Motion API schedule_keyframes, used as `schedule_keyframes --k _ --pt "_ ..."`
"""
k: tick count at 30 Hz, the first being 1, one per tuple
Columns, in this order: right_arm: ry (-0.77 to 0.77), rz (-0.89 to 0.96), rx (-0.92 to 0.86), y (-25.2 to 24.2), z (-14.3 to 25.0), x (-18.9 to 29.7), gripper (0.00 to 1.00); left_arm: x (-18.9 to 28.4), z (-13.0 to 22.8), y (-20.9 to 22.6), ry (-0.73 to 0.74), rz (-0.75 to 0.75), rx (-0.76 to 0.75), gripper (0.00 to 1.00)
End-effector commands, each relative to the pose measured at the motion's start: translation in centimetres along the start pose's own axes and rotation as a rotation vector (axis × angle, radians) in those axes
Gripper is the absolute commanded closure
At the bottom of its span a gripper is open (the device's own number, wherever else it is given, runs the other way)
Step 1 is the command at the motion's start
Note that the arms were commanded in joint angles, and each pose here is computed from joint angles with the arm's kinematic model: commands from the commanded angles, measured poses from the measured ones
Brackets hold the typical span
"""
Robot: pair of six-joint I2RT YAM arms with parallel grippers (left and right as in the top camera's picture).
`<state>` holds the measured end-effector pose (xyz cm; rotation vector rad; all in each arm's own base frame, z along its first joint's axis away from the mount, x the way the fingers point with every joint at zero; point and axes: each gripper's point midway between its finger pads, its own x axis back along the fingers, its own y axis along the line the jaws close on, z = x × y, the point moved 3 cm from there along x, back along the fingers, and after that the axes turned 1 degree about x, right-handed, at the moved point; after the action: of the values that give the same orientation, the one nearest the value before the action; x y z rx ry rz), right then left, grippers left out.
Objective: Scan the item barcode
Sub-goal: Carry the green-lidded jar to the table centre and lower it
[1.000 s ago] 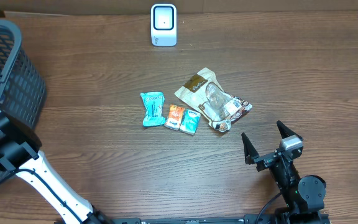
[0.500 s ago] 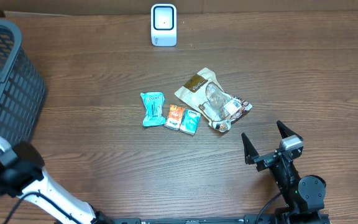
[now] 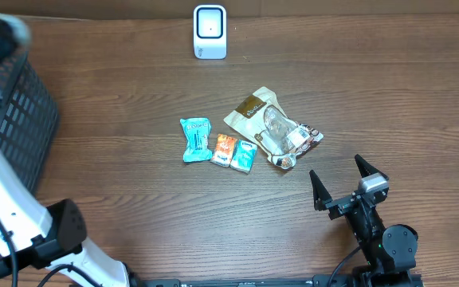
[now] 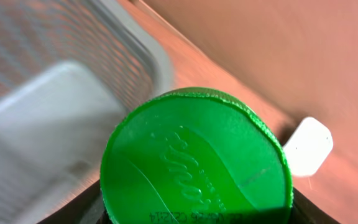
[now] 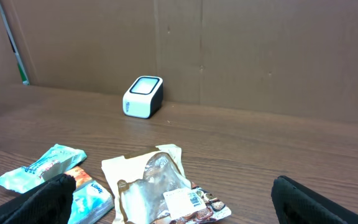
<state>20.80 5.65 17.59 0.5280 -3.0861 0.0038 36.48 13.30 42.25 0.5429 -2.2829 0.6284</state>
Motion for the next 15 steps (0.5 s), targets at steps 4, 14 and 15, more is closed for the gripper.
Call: schedule_keyframes --k 4,14,15 --pt "-0.006 0.004 -0.001 0.0 0.1 0.0 0.00 -0.4 4.8 -6.2 0.138 0.103 -0.204 0.44" --pt "-0.006 0.004 -0.001 0.0 0.1 0.0 0.00 -7.2 13.1 -12.7 0.432 0.116 -0.398 0.42" --pt "-0.006 0.004 -0.001 0.0 0.1 0.0 0.00 -8.2 14.0 -13.3 0.462 0.112 -0.416 0.42"
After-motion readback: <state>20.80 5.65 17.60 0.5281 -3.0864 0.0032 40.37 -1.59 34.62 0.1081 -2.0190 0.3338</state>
